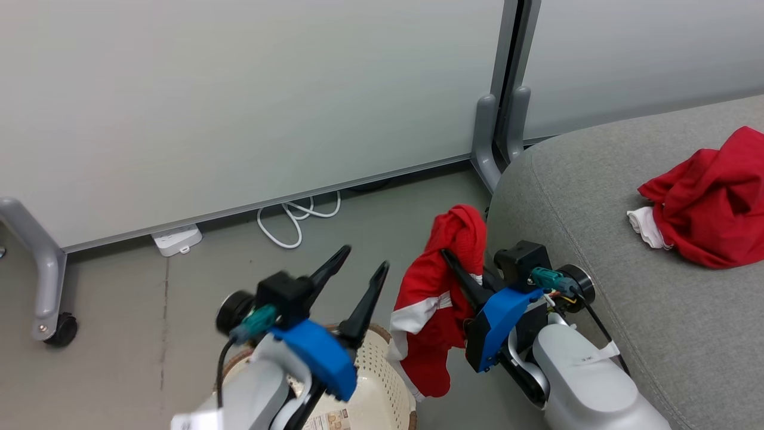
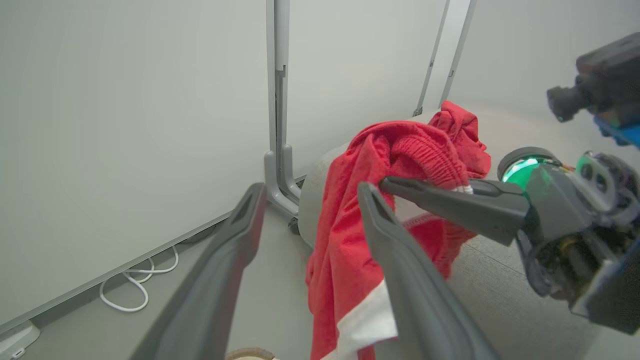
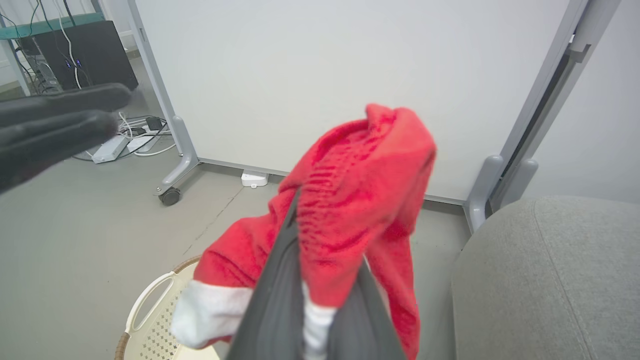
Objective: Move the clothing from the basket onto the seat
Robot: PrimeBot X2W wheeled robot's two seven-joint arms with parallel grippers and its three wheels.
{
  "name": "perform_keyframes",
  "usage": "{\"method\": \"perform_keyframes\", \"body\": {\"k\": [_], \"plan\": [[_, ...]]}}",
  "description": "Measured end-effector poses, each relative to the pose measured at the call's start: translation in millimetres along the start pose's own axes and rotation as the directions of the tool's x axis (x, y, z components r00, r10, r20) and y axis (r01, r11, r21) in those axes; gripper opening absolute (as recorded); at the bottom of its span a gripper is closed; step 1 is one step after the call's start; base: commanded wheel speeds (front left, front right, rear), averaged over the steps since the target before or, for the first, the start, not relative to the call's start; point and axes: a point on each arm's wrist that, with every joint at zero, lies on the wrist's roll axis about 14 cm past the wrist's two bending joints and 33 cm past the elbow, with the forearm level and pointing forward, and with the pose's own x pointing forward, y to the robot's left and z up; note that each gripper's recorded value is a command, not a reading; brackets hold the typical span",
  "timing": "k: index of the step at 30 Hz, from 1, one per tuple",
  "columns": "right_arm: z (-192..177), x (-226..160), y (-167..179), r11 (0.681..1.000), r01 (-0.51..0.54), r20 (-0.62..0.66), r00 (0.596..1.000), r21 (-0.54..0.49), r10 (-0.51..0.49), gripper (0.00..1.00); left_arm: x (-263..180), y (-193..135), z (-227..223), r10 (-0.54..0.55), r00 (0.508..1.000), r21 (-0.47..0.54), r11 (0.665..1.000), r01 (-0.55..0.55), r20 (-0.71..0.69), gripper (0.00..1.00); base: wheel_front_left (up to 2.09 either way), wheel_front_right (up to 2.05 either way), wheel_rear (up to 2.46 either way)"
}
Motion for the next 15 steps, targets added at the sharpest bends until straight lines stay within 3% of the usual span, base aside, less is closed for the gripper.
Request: {"method": "perform_keyframes", "body": {"k": [15], "plan": [[5.8,4.2,-1.7,1.0,0.005,0.02,1.0,-0.004,-0.004,0.0,-74.0,48.8,-21.6,0.237,0.971,-0.034,0.971,-0.236,0.041,1.0,0.0,0.0,0.0]]}}
